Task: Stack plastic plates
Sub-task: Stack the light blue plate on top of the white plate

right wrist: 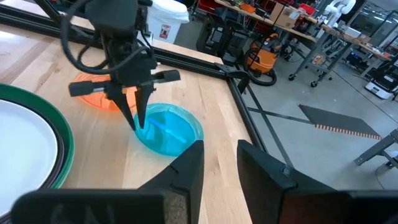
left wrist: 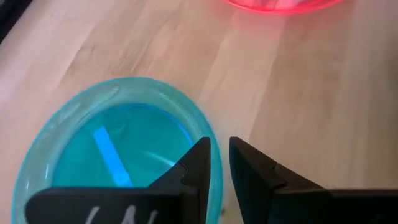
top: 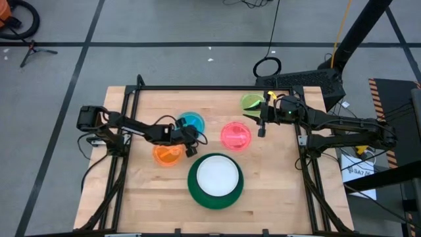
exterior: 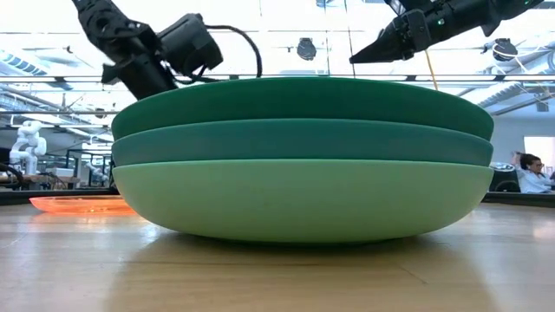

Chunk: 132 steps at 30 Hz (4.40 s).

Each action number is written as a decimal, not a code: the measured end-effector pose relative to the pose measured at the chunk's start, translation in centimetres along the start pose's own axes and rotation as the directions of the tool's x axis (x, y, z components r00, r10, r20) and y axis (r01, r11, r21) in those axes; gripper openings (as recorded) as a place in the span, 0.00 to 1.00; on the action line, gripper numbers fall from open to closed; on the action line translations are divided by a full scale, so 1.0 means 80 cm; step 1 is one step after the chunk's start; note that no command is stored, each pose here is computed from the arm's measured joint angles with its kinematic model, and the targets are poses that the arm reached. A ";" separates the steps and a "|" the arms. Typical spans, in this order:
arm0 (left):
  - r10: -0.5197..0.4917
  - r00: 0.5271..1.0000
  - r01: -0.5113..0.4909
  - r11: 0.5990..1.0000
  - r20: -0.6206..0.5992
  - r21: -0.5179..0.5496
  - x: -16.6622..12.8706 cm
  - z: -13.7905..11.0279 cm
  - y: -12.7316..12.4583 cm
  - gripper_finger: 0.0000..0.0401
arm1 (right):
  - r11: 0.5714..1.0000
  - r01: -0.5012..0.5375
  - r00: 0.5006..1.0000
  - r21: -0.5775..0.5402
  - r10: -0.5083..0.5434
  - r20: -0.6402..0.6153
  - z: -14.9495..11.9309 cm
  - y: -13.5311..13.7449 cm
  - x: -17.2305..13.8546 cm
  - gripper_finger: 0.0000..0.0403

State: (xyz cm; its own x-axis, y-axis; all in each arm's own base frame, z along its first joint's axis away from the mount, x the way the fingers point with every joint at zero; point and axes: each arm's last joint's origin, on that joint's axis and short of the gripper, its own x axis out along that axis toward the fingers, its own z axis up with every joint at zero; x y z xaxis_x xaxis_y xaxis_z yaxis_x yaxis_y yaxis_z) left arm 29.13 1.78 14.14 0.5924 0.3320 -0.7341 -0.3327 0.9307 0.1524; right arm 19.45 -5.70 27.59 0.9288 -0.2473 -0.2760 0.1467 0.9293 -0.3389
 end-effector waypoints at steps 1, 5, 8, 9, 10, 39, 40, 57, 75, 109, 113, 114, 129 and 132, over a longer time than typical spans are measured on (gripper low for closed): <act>-0.001 1.000 0.001 1.000 -0.011 0.012 -0.002 0.004 -0.002 0.17 | 1.000 0.000 1.000 0.000 0.000 0.000 0.000 0.000 0.000 0.22; -0.010 1.000 0.011 0.998 -0.018 0.062 -0.010 0.020 -0.008 0.17 | 1.000 0.000 1.000 0.000 0.000 0.000 0.000 0.000 0.000 0.22; -0.014 1.000 0.016 0.997 -0.021 0.072 -0.012 0.019 -0.011 0.17 | 1.000 -0.002 1.000 0.005 0.002 -0.004 -0.001 0.000 0.000 0.22; -0.015 1.000 0.016 0.998 -0.022 0.057 -0.012 0.019 -0.011 0.17 | 1.000 -0.002 1.000 0.005 0.002 -0.004 0.000 0.000 0.000 0.22; -0.015 1.000 0.015 0.999 -0.023 0.039 -0.012 0.019 -0.011 0.17 | 1.000 -0.002 1.000 0.005 0.002 -0.005 -0.001 0.000 0.000 0.22; 0.026 0.988 -0.021 0.999 -0.150 0.040 0.018 -0.002 -0.005 0.55 | 1.000 -0.006 1.000 0.008 0.006 -0.014 -0.002 0.001 0.000 0.22; 0.029 0.986 -0.022 0.999 -0.166 0.047 0.022 -0.006 -0.005 0.55 | 1.000 -0.005 1.000 0.008 0.006 -0.013 -0.002 0.001 0.000 0.22; 0.053 0.985 -0.045 0.998 -0.166 0.052 0.031 -0.009 -0.009 0.39 | 1.000 -0.006 1.000 0.008 0.006 -0.014 -0.002 0.001 0.000 0.22; 0.082 0.985 -0.068 0.993 -0.152 0.093 0.027 -0.012 -0.022 0.23 | 1.000 -0.006 1.000 0.008 0.006 -0.015 -0.002 0.001 0.000 0.22; 0.098 0.984 -0.081 0.990 -0.152 0.112 0.027 -0.013 -0.021 0.23 | 1.000 -0.007 1.000 0.016 0.007 -0.018 -0.002 0.001 0.000 0.22; 0.108 0.982 -0.091 0.989 -0.152 0.118 0.027 -0.013 -0.021 0.23 | 1.000 -0.007 1.000 0.028 0.007 -0.018 -0.002 0.001 0.000 0.22; 0.110 0.982 -0.093 0.989 -0.152 0.118 0.027 -0.013 -0.020 0.23 | 1.000 -0.007 1.000 0.028 0.007 -0.018 -0.002 0.001 0.000 0.22; 0.126 0.981 -0.108 0.987 -0.149 0.120 0.027 -0.013 -0.020 0.02 | 0.999 -0.008 1.000 0.044 0.009 -0.022 -0.003 0.001 0.000 0.22; 0.124 0.981 -0.106 0.987 -0.149 0.123 0.027 -0.013 -0.021 0.02 | 0.998 -0.012 0.999 0.056 0.014 -0.034 -0.004 0.002 0.000 0.22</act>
State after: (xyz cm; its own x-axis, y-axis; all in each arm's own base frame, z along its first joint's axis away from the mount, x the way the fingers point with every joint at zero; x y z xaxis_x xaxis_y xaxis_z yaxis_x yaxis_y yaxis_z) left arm 30.15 0.78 11.63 0.4308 0.4182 -0.7997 -0.3012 0.9020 0.3094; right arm 19.34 -5.67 27.24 0.9185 -0.2440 -0.3113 0.1547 0.9460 -0.2850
